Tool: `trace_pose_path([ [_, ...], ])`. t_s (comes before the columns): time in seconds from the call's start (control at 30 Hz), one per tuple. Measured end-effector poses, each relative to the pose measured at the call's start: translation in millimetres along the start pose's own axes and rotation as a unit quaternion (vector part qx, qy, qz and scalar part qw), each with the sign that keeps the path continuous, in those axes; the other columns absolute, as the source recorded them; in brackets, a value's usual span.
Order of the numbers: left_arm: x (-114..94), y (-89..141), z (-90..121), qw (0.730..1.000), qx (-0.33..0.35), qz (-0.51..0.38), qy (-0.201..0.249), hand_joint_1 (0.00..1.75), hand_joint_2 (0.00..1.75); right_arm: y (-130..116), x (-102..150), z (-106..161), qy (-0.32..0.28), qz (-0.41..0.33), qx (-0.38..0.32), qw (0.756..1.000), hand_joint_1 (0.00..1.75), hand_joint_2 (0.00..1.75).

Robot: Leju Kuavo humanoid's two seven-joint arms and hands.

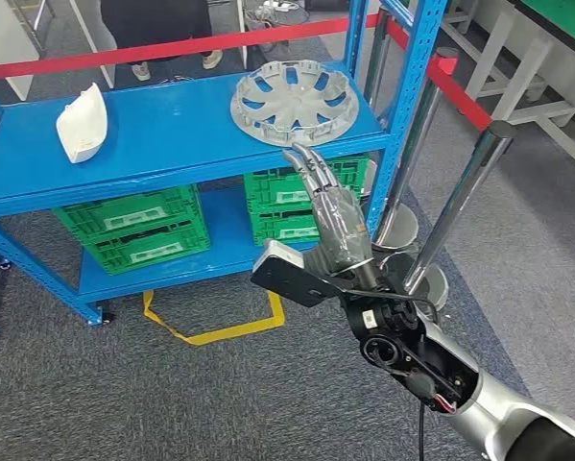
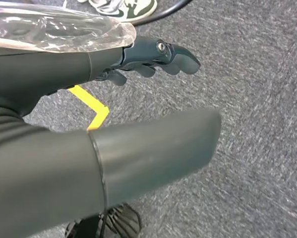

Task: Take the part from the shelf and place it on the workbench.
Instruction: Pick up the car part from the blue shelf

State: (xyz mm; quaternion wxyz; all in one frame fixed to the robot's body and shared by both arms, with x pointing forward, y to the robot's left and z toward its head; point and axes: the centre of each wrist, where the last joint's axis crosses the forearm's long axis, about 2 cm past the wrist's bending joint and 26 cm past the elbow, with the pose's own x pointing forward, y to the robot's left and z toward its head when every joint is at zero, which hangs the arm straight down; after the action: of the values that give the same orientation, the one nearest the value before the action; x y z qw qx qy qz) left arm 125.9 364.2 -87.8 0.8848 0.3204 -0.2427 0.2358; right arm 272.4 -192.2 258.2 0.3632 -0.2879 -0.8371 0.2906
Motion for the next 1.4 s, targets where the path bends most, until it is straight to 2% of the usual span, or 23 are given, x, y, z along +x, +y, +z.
trace_pose_path([
  [0.2, -3.2, 2.0, -0.7, 1.000, -0.023, 0.010, 0.017, 0.00, 0.00, 1.4, -1.4, -1.7, 0.013, -0.020, 0.013, 1.000, 0.00, 1.75],
  [0.37, -5.2, 6.0, -3.2, 0.998, -0.055, 0.028, 0.025, 0.00, 0.00, 1.2, -4.8, -3.0, 0.032, -0.139, 0.055, 0.988, 0.00, 1.75],
  [0.47, -4.6, 9.2, -5.5, 0.997, -0.059, 0.030, 0.026, 0.00, 0.00, 0.4, -5.5, -3.9, 0.029, -0.172, 0.053, 0.983, 0.00, 1.75],
  [0.87, -3.3, 12.2, -7.4, 0.999, -0.048, 0.008, 0.016, 0.00, 0.00, -1.3, -7.0, -2.7, 0.025, -0.164, 0.005, 0.986, 0.00, 1.75],
  [1.13, -3.2, 10.9, -7.2, 0.997, -0.077, 0.004, 0.029, 0.00, 0.00, 1.8, -9.2, 4.2, 0.040, -0.159, 0.026, 0.986, 0.00, 1.75],
  [1.4, 0.5, 8.4, -7.1, 0.996, -0.085, -0.015, 0.032, 0.00, 0.00, 3.6, -16.9, 16.5, 0.042, -0.204, 0.012, 0.978, 0.00, 1.75],
])
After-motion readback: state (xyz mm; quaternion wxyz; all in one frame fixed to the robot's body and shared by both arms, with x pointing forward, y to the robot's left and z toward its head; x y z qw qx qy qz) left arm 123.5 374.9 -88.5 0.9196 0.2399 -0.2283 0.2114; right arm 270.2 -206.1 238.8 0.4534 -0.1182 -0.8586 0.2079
